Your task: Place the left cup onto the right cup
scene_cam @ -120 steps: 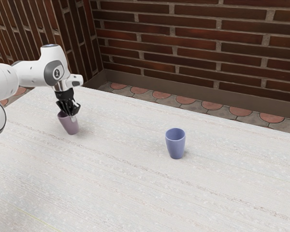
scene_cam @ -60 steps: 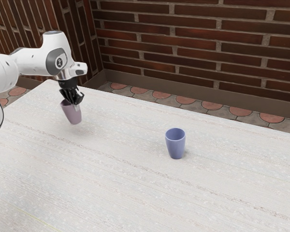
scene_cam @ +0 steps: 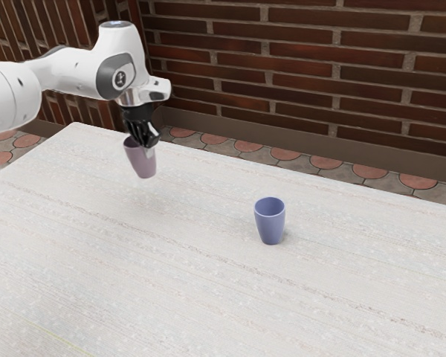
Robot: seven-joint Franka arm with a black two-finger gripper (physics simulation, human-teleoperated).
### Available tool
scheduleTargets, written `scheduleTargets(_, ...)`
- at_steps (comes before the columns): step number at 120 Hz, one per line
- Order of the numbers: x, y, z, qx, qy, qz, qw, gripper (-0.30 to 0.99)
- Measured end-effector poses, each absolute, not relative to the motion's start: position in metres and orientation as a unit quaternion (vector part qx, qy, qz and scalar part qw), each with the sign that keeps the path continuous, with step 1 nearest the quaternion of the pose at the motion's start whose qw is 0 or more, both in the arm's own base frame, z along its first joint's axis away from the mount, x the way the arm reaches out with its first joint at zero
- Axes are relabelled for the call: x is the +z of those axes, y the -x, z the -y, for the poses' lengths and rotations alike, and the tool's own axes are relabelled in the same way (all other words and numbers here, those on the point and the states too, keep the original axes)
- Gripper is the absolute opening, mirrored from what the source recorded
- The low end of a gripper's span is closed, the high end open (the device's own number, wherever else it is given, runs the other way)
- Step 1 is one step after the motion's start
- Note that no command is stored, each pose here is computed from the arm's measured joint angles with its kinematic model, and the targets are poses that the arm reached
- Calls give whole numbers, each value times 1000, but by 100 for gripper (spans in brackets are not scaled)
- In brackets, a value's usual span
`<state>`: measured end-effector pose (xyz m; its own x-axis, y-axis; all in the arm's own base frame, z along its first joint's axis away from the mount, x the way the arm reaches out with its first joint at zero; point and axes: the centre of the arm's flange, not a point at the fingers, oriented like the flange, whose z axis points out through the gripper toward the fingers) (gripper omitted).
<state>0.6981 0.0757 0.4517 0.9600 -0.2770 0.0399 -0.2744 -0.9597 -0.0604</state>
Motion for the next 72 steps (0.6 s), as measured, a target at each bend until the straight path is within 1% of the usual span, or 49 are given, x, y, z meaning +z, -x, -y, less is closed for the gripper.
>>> scheduleTargets(38,476,-691,10,-36,982,-182,36,-9)
scheduleTargets(72,479,-679,88,-36,974,-220,46,-9)
